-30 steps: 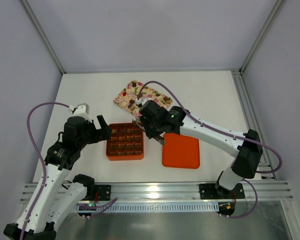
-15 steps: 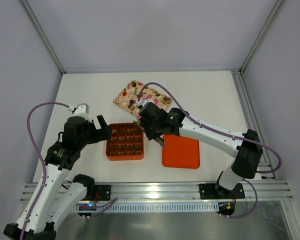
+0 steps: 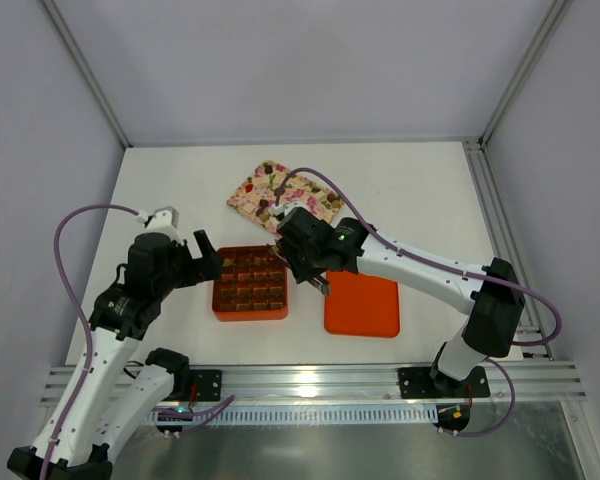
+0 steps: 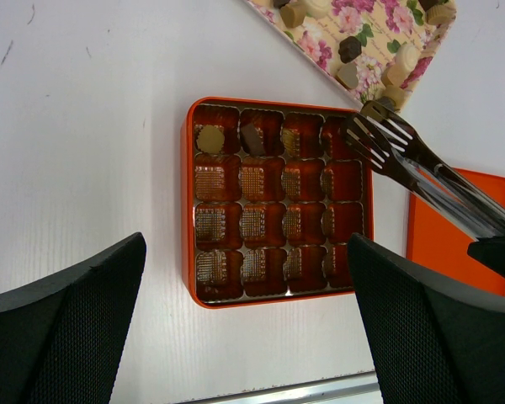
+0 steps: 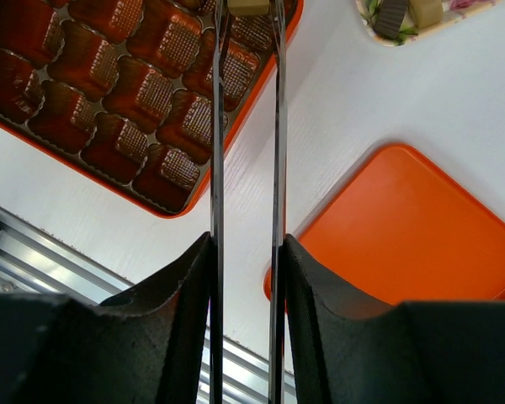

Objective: Pack the chocolate

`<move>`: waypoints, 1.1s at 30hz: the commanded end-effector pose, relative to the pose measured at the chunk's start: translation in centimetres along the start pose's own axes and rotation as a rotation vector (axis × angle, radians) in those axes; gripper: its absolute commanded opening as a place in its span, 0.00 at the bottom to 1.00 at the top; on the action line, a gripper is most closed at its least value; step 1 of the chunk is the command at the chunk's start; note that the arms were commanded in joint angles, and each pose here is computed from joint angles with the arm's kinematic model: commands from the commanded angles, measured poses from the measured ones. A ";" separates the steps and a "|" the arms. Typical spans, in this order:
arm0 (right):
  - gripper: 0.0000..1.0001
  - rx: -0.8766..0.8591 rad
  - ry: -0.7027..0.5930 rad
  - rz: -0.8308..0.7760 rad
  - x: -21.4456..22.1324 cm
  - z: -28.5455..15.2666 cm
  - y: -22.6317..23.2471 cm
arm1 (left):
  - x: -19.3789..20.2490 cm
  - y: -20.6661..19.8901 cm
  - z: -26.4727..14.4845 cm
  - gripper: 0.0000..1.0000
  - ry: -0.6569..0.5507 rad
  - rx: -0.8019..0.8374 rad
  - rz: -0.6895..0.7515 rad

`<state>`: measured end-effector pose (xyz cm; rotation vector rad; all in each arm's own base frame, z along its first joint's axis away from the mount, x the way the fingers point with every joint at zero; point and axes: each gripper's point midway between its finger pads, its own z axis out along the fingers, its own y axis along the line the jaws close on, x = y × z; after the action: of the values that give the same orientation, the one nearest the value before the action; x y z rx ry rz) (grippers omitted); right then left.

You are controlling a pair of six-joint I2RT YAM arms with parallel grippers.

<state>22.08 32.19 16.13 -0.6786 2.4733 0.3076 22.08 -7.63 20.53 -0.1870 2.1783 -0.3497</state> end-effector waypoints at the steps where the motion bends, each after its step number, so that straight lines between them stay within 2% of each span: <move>1: 0.40 -0.013 -0.047 0.006 -1.0 -0.1 0.6 | -0.8 -0.4 -0.2 1.00 -0.033 0.013 0.001; 11: 0.41 -0.009 -0.064 0.006 -1.6 -0.5 0.6 | -0.8 -0.3 -0.2 1.00 -0.033 0.011 0.001; 17: 0.41 0.039 -0.134 0.001 -4.4 -2.6 -0.6 | -0.9 -0.4 -0.2 1.00 -0.035 0.014 0.001; 23: 0.41 0.073 -0.166 0.056 -6.5 -3.4 -4.2 | -0.9 -0.4 -0.2 1.00 -0.035 0.014 0.001; 33: 0.41 0.169 -0.139 0.162 -8.1 -0.5 -11.8 | -0.8 -0.4 -0.2 1.00 -0.033 0.013 0.001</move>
<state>31.86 25.12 19.23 -0.3782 2.4407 0.1887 22.08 -7.62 20.52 -0.1866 2.1784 -0.3494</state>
